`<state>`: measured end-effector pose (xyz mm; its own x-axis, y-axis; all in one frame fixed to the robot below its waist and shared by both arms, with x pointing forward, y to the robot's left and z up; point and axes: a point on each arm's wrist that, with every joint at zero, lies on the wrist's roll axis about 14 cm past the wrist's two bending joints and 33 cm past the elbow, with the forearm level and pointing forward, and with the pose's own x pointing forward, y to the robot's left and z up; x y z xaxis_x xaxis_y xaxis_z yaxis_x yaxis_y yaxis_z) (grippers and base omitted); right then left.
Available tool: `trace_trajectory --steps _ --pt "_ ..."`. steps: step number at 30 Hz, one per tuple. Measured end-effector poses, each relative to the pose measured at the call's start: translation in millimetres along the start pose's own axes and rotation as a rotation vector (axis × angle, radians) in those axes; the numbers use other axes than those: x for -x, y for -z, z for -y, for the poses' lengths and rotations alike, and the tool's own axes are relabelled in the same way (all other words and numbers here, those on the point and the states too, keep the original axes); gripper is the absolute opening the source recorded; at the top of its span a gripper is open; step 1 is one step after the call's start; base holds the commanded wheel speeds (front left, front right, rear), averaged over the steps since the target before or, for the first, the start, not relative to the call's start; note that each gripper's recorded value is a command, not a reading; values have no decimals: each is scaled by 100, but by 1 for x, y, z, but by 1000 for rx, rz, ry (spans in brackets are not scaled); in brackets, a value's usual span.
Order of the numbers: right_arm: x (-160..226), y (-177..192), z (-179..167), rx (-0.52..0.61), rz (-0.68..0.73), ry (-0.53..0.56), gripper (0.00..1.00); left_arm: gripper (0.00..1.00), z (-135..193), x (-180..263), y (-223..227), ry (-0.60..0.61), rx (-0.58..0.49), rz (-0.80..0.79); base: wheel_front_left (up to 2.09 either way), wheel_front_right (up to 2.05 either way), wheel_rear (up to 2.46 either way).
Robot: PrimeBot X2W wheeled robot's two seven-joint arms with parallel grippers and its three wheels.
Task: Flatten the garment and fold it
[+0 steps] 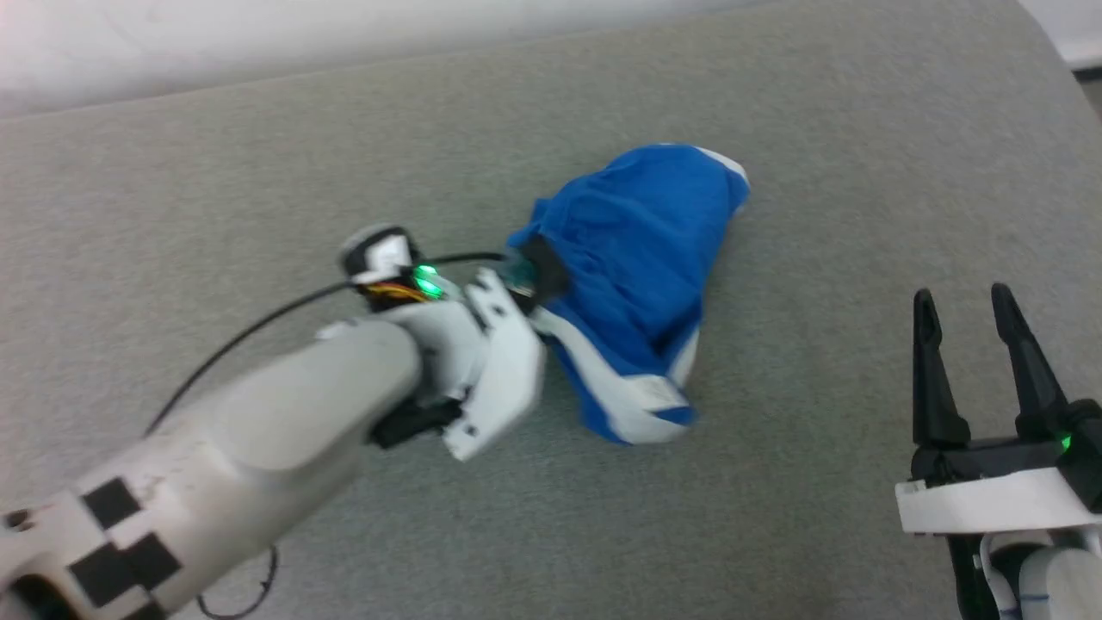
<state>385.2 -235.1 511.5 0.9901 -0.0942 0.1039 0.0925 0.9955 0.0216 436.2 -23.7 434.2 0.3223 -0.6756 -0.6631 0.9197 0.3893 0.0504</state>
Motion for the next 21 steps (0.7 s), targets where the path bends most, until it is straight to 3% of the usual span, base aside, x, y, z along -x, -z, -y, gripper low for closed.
trace_trajectory --steps 3,7,10,14,15,16,17,21 --pt "1 2 -10 -12 -3 -28 100 0 -32 25 19 -136 47 29 0 0 0" --pt "-2 -1 -31 -26 10 -90 100 0 -53 69 92 -315 160 -62 0 0 0" --pt "-5 -5 -46 -37 24 -133 100 0 -47 97 144 -401 284 -121 0 0 0" --pt "-7 -9 -63 -45 37 -185 100 0 -31 114 167 -453 418 -89 0 0 0" --pt "-6 -9 -67 -42 37 -197 100 21 -29 116 167 -469 440 -67 0 0 0" --pt "-5 -9 -71 -36 37 -209 100 92 -27 118 167 -486 456 -41 0 0 0" --pt "-4 -10 -74 -26 39 -221 100 100 -25 121 167 -505 470 -15 0 0 0" --pt "-5 -23 -87 17 80 -264 100 100 -27 141 160 -616 467 99 0 0 0"
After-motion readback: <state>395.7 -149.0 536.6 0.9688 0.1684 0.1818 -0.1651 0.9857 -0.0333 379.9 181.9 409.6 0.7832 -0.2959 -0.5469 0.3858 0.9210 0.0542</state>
